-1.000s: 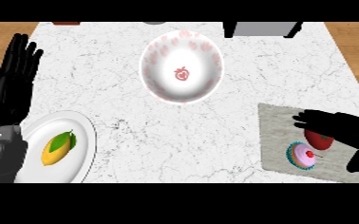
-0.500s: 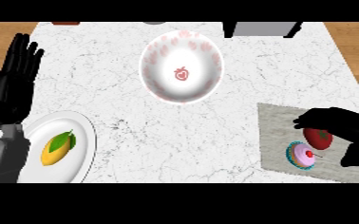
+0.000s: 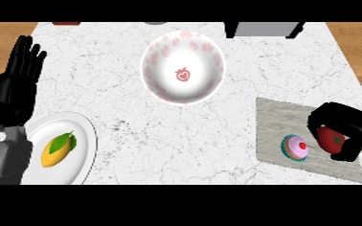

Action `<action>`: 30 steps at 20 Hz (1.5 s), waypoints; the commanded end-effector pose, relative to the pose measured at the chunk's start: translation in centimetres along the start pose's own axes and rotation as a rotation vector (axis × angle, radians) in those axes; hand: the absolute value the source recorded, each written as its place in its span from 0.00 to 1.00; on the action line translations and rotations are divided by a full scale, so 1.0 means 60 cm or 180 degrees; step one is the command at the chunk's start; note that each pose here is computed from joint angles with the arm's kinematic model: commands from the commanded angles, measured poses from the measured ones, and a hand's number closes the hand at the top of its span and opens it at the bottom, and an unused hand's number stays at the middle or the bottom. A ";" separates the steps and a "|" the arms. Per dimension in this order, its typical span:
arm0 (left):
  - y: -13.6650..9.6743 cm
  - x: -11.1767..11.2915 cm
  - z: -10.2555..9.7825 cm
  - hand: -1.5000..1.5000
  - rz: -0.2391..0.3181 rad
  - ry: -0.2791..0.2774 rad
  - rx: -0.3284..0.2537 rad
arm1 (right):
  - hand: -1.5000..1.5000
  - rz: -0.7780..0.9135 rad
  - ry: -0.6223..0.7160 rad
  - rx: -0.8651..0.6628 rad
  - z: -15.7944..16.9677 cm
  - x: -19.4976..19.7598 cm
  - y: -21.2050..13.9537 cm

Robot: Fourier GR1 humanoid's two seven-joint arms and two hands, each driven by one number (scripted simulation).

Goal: Pick the tomato from the placemat and place it in the bowl

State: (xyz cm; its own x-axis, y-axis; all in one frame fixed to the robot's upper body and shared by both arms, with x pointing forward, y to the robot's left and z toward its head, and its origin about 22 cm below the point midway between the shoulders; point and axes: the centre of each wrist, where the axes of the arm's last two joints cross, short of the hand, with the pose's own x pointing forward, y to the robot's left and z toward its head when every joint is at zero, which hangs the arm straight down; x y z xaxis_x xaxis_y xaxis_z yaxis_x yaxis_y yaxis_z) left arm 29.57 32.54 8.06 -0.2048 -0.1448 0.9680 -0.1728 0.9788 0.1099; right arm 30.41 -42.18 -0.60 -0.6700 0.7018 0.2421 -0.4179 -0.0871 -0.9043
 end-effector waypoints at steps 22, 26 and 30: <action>0.019 -0.005 0.018 0.50 -0.0003 0.0085 0.0144 | 1.00 -0.0467 0.2354 -0.1783 0.123 0.026 -0.206; 0.025 0.019 0.002 0.50 -0.0026 0.0028 0.0145 | 1.00 -0.0318 0.1971 -0.2125 0.112 0.088 -0.284; -0.001 0.007 0.018 0.50 -0.0008 0.0000 0.0089 | 1.00 -0.0683 0.1611 -0.2307 0.092 0.143 -0.346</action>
State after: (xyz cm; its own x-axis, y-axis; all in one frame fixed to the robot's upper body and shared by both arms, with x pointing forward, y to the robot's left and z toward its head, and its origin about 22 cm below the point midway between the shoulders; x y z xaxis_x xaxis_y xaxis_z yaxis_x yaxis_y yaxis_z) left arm 28.72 33.77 8.40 -0.1930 -0.1519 0.9694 -0.2095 0.9715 0.1105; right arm 30.32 -41.15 19.04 -0.1082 0.9410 0.3206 0.0865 0.3302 -0.9399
